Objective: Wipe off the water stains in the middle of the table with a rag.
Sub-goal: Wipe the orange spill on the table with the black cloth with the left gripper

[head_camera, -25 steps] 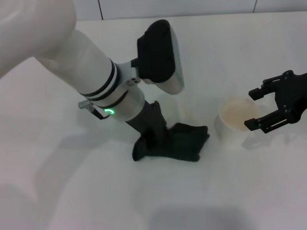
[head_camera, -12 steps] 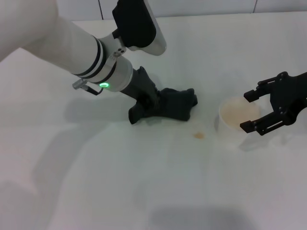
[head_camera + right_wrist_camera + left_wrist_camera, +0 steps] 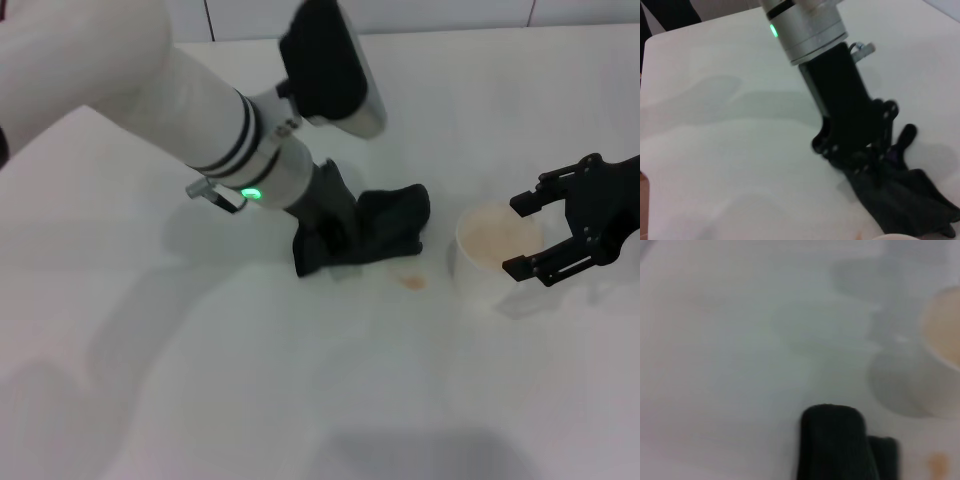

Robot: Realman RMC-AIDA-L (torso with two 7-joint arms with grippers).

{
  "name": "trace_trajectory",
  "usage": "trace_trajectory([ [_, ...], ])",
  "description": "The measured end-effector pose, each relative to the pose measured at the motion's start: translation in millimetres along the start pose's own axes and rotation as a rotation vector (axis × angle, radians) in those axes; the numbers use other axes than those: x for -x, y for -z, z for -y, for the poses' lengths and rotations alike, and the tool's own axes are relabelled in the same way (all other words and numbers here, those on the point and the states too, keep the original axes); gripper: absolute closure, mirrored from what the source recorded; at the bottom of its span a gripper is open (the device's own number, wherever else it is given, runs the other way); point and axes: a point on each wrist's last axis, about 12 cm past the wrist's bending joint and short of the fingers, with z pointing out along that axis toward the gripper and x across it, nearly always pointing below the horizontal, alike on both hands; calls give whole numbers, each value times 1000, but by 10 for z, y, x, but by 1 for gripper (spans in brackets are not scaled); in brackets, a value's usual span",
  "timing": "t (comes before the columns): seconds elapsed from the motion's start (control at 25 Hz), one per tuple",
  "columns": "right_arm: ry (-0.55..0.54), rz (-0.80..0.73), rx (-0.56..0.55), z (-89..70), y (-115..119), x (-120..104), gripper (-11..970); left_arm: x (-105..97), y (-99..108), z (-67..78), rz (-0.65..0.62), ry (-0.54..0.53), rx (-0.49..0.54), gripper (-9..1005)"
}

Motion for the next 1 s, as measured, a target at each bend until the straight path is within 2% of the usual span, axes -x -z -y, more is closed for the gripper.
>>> trace_trajectory([
  [0.28, -4, -2, 1, -10, 5, -21, 118, 88, 15, 211, -40, -65, -121, 946],
  [0.76, -5, 1, -2, -10, 2, -23, 118, 136, 69, 427, -36, -138, -262, 946],
  [1.0, -10, 2, 2, -10, -7, -31, 118, 92, 15, 347, -15, -122, -202, 946],
])
